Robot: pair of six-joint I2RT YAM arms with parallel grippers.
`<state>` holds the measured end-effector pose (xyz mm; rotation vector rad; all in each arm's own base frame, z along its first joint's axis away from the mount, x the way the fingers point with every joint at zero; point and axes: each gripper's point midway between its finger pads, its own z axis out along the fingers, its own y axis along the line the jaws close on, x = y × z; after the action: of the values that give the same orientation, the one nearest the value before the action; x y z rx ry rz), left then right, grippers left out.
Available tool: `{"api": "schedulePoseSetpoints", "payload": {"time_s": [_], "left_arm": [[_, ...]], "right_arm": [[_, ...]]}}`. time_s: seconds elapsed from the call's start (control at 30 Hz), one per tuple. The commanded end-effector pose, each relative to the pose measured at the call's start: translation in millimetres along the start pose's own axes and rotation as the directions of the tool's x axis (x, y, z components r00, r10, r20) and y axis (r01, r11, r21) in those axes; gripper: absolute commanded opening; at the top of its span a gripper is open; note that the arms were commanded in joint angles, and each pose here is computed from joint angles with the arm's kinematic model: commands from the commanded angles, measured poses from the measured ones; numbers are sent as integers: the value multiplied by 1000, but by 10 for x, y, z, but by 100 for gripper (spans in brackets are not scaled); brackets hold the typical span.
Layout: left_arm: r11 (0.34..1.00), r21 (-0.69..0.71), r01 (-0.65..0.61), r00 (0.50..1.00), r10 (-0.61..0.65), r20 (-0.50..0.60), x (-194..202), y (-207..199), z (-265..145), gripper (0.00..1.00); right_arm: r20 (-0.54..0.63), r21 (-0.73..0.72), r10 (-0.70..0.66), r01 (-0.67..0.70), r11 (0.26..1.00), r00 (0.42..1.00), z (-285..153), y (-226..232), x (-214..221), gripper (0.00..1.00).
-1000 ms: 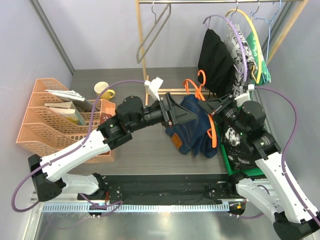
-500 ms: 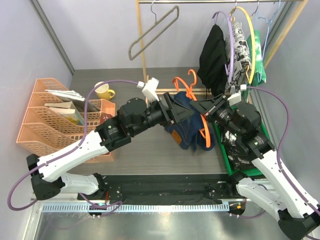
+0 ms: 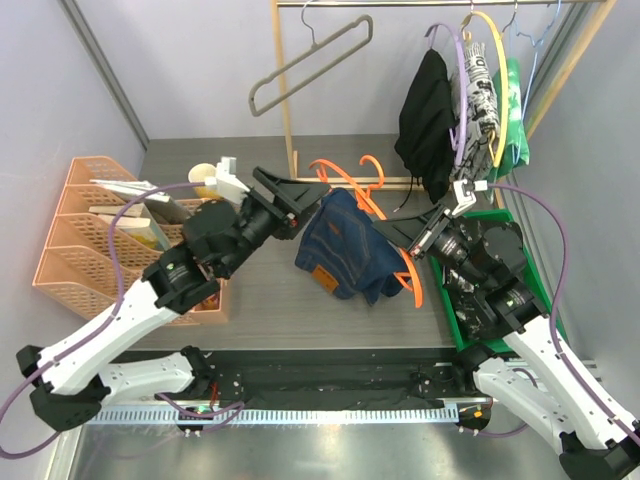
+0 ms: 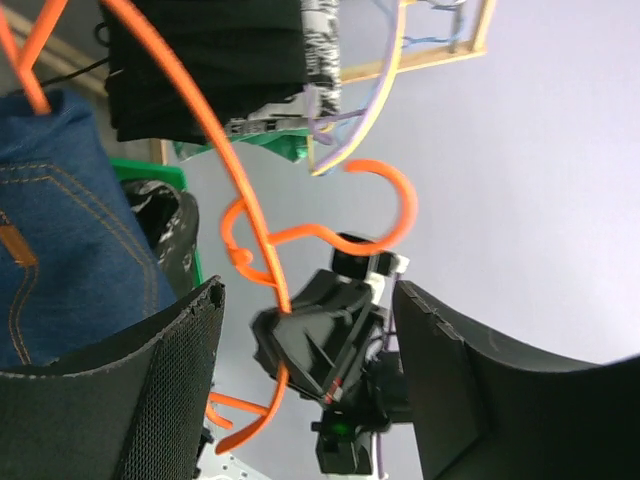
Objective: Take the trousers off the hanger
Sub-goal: Pass the hanger from the right arm to the left
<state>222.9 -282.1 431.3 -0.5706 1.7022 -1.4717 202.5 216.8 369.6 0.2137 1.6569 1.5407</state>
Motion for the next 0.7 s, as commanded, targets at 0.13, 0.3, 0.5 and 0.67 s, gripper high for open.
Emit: {"api": "schedulePoseSetpoints", "payload": {"time_s": [0.13, 0.3, 0.5, 0.67], "left_arm": [[979, -59, 194, 981, -194, -1, 136, 133, 346, 68], [976, -42, 214, 977, -214, -14, 191, 73, 497, 68], [971, -59, 232, 973, -232, 6, 198, 156, 597, 68], [969, -40, 245, 969, -243, 35, 157, 152, 658, 64]], "right_arm": [[47, -307, -104, 114, 945, 993, -199, 846, -123, 1], [11, -308, -116, 114, 945, 993, -195, 831, -61, 1], [-7, -326, -127, 118, 938, 992, -241, 869, -13, 1], [-22, -333, -132, 117, 936, 991, -278, 870, 36, 1]]}}
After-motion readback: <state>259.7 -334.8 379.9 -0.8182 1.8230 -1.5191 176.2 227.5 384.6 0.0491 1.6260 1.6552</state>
